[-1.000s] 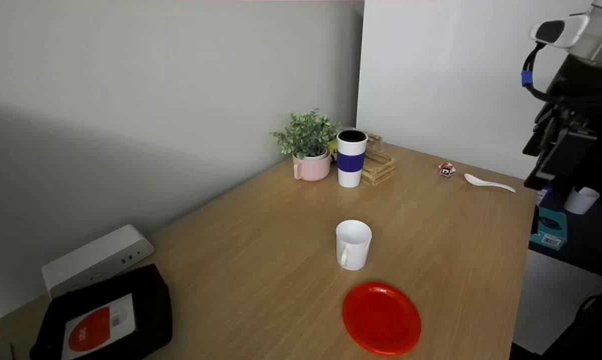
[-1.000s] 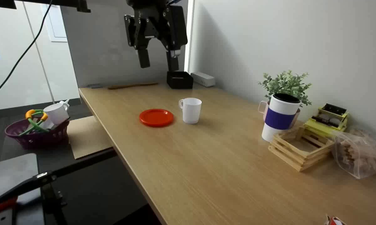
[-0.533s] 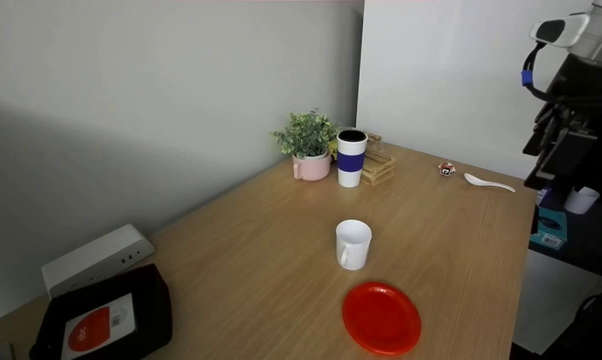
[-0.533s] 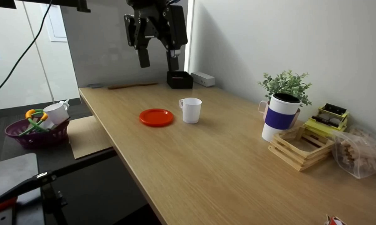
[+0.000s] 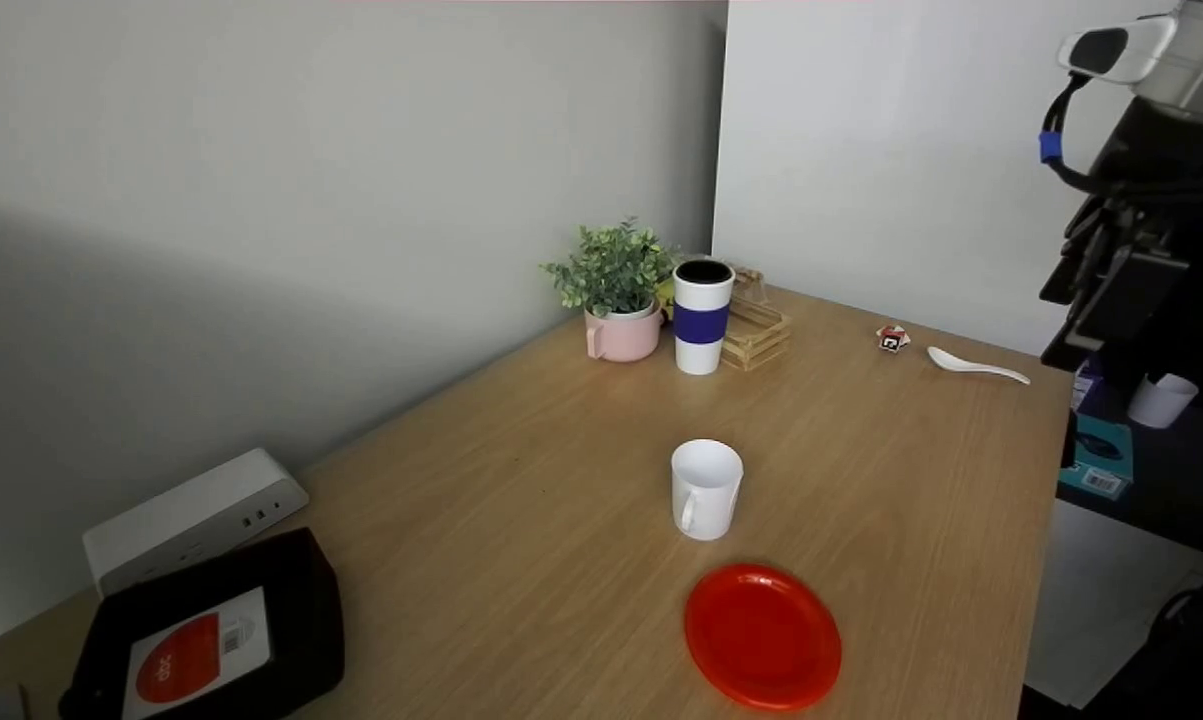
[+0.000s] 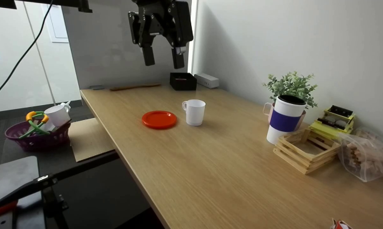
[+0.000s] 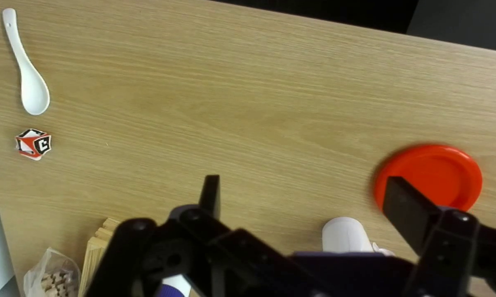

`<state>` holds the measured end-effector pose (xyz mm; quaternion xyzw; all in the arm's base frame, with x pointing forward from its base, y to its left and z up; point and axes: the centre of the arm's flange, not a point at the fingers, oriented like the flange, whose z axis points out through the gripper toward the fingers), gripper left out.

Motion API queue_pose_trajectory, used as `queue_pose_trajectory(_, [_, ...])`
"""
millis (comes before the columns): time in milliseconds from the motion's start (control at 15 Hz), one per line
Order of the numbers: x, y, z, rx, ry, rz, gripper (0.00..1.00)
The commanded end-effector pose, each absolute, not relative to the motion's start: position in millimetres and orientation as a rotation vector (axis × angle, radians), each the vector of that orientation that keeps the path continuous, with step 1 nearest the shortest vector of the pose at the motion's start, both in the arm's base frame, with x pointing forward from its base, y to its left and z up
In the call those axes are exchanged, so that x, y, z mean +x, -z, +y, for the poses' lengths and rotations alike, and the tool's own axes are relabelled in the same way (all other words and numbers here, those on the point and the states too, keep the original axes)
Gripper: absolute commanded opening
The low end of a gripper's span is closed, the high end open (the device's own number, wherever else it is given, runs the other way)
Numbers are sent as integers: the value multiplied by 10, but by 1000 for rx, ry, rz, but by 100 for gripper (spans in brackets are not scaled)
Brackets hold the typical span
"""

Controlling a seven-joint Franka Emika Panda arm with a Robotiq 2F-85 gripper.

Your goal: Put the mug cup on the orange plate

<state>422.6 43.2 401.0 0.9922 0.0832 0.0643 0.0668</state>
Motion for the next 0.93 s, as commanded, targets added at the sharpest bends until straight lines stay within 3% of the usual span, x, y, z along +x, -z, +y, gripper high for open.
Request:
queue_pose_trajectory(0, [4406, -4158, 499, 2972, -209, 262, 100])
queue_pose_trajectory(867, [5579, -4921, 805, 3017, -185, 397, 100])
